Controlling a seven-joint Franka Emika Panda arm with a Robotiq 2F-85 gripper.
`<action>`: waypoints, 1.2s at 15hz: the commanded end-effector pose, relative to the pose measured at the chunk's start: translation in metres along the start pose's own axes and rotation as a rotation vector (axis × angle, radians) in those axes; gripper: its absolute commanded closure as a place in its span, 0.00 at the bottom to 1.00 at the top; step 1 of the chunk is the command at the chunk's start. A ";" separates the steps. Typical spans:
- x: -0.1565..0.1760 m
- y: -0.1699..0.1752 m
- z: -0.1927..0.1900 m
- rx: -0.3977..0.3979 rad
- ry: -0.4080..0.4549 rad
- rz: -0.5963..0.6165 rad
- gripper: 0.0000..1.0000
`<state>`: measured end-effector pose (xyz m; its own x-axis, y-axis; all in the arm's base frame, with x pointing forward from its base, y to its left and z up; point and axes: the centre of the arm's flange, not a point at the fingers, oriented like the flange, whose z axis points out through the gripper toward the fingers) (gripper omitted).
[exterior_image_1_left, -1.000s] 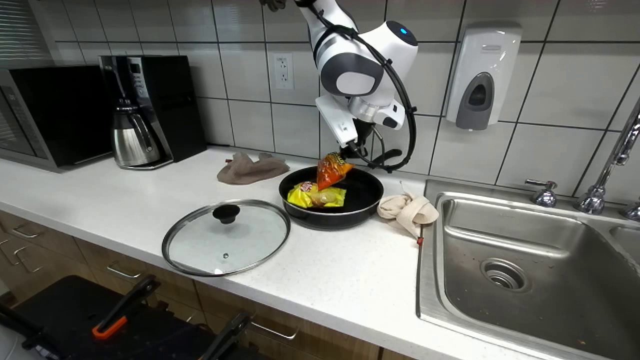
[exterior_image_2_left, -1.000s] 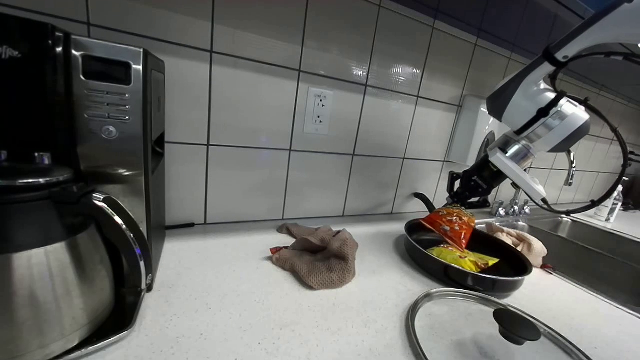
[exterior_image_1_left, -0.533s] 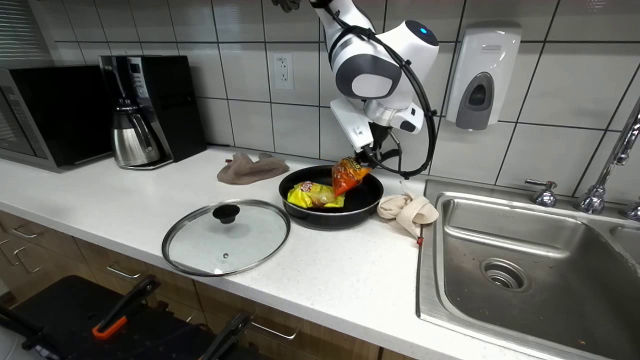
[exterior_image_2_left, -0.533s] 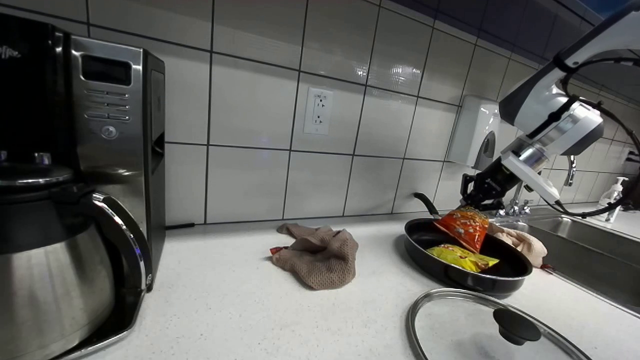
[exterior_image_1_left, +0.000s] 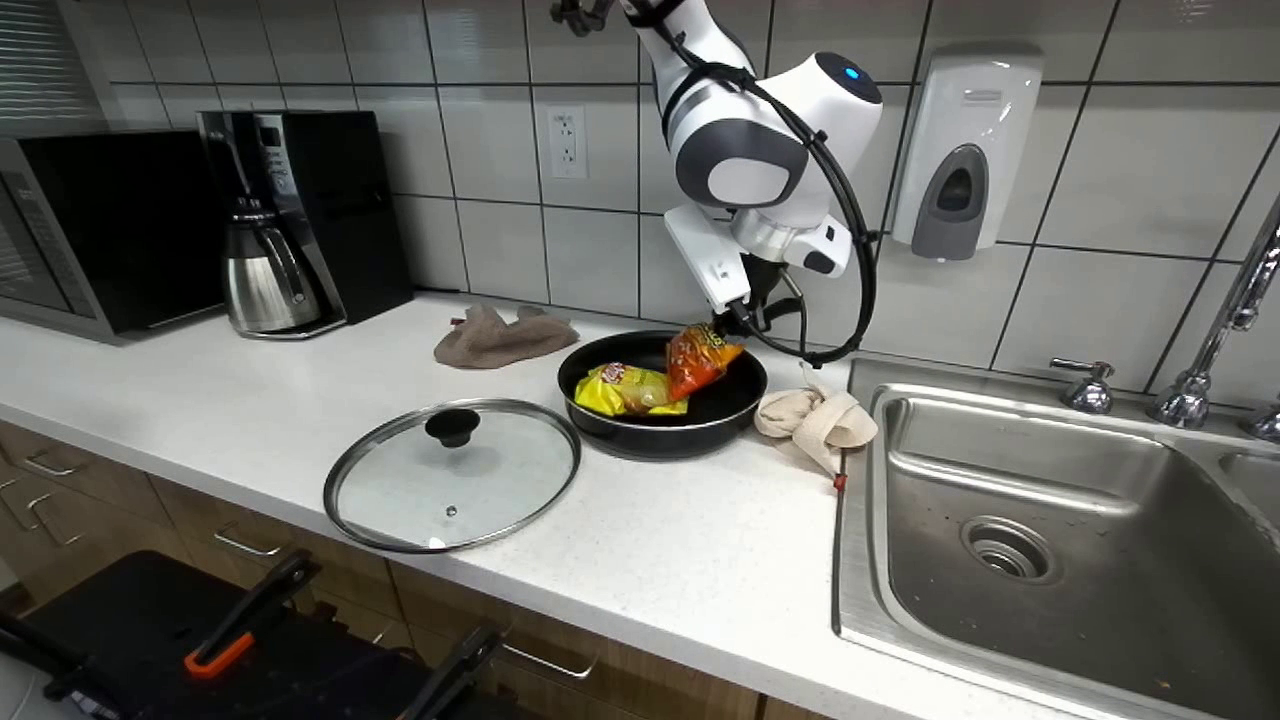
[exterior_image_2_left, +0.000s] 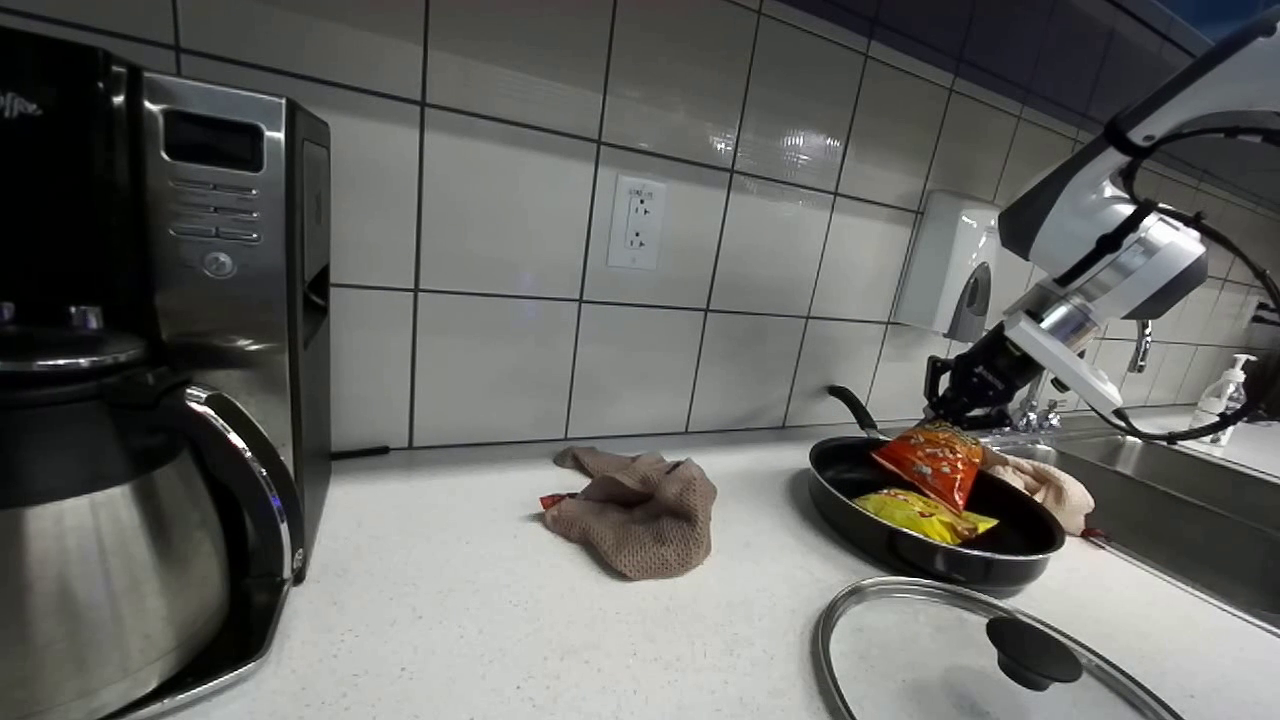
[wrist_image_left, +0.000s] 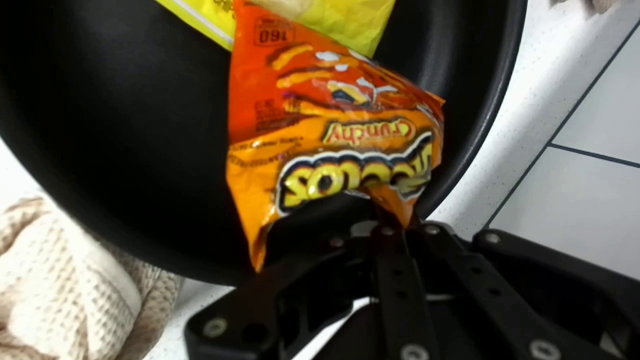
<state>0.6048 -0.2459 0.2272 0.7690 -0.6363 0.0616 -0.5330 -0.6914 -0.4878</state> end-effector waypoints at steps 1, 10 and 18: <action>0.007 -0.005 -0.003 -0.013 -0.008 0.004 0.66; 0.009 0.000 -0.021 -0.034 0.012 -0.013 0.01; -0.031 -0.008 -0.059 -0.073 -0.026 -0.174 0.00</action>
<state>0.5948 -0.2544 0.2573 0.8211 -0.5615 0.1026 -0.4717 -0.7688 -0.4317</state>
